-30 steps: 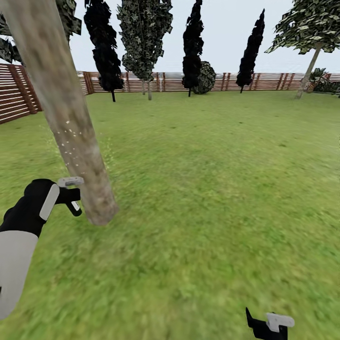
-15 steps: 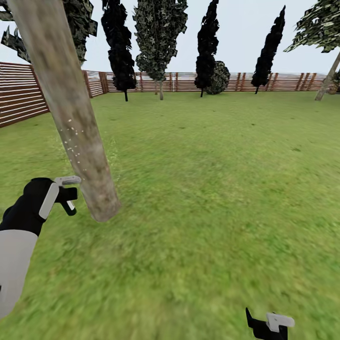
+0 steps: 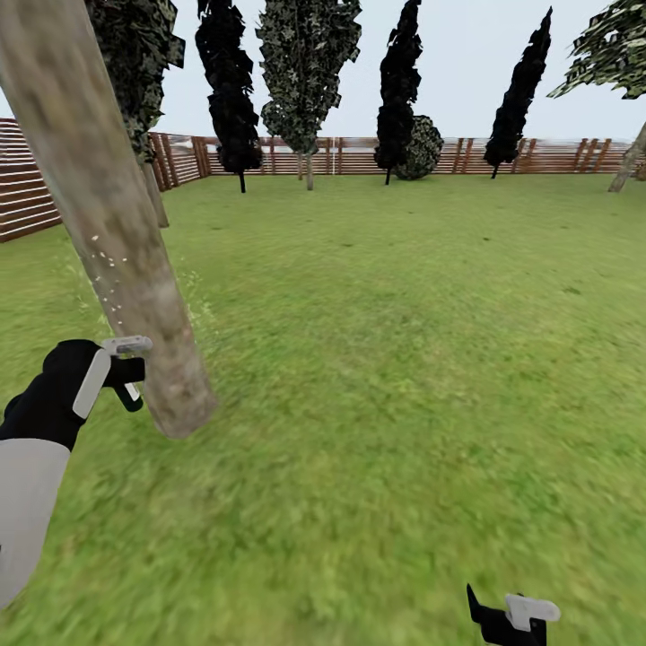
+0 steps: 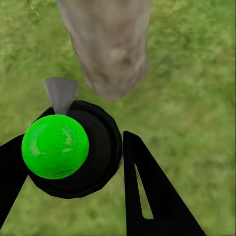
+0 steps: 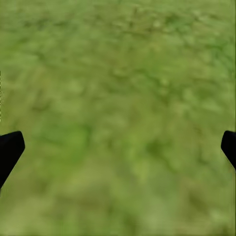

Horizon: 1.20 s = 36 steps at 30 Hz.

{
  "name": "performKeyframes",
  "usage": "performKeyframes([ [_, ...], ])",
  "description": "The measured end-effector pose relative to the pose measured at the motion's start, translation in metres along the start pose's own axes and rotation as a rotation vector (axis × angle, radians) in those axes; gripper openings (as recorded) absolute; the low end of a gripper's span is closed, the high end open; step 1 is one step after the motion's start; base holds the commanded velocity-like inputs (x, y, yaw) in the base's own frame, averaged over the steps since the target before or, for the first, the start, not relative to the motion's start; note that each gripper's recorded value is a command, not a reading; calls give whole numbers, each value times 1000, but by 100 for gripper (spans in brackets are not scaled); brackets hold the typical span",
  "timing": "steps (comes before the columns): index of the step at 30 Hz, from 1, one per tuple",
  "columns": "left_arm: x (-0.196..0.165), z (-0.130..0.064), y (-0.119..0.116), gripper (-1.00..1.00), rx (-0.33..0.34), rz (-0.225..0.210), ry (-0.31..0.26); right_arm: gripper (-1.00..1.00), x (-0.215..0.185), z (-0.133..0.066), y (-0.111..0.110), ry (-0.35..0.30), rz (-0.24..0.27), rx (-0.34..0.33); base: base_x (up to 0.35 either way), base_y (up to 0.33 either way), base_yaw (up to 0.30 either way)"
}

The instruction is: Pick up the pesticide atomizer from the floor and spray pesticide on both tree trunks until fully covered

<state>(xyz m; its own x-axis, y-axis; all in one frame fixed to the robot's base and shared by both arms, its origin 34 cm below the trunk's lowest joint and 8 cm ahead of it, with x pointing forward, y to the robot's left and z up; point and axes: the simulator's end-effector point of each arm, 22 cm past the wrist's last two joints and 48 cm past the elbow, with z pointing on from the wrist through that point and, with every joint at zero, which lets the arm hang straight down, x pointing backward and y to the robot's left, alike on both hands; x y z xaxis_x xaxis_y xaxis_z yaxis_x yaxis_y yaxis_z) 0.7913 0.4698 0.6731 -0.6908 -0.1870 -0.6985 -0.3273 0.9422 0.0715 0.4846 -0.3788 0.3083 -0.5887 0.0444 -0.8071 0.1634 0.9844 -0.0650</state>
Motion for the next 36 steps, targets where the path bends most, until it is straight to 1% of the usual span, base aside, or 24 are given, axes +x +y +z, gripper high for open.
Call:
performKeyframes([
  [2,4,2,8,-100,-29,1,7,100,0,0,0,0,0,0,232,-134,93],
  [3,13,6,12,-100,-41,1,18,100,0,0,0,0,0,0,133,-65,32],
  [4,30,13,14,-100,-50,5,32,100,0,0,0,1,0,0,55,-26,13],
  [5,57,23,17,-100,-62,16,52,100,1,0,2,1,-2,-5,18,-9,4],
  [6,96,33,21,-100,-71,27,94,100,1,0,5,2,-6,-11,7,-4,2],
  [7,125,41,25,-100,-76,31,104,100,1,0,6,2,-6,-13,4,-21,1],
  [8,138,45,27,-100,-78,32,93,100,2,0,8,3,-6,-15,66,-145,0],
  [10,172,51,35,-100,-86,39,107,100,2,-1,8,4,-5,-15,121,-224,0],
  [11,178,51,36,-100,-88,41,110,100,2,-1,9,4,-5,-15,132,-244,0],
  [15,190,51,34,-100,-84,45,119,100,2,-1,9,4,-4,-15,115,-256,17],
  [17,191,51,21,-100,-62,38,118,100,2,-1,11,4,-2,-17,59,-268,215],
  [19,184,48,17,-100,-57,41,99,100,3,-1,12,5,-1,-19,172,-228,262],
  [21,185,46,15,-100,-52,40,95,100,3,-1,13,5,-1,-20,220,-199,272],
  [22,185,46,17,-100,-48,29,96,100,3,-1,14,5,-1,-21,231,-192,275],
  [23,184,46,18,-100,-39,-3,97,100,3,-1,15,5,0,-22,234,-190,275],
  [24,184,46,19,-100,-18,-52,99,100,3,-1,16,5,1,-23,235,-189,275],
  [25,184,46,19,-100,-7,-78,100,100,3,-1,17,6,2,-24,236,-188,275],
  [26,183,46,19,-100,-5,-87,99,100,3,-1,17,6,2,-25,236,-187,275],
  [30,184,46,17,-100,0,-91,99,100,3,-1,17,6,2,-24,226,-195,242],
  [36,184,46,17,-100,1,-89,98,100,3,-1,18,6,3,-25,142,-249,19],
])
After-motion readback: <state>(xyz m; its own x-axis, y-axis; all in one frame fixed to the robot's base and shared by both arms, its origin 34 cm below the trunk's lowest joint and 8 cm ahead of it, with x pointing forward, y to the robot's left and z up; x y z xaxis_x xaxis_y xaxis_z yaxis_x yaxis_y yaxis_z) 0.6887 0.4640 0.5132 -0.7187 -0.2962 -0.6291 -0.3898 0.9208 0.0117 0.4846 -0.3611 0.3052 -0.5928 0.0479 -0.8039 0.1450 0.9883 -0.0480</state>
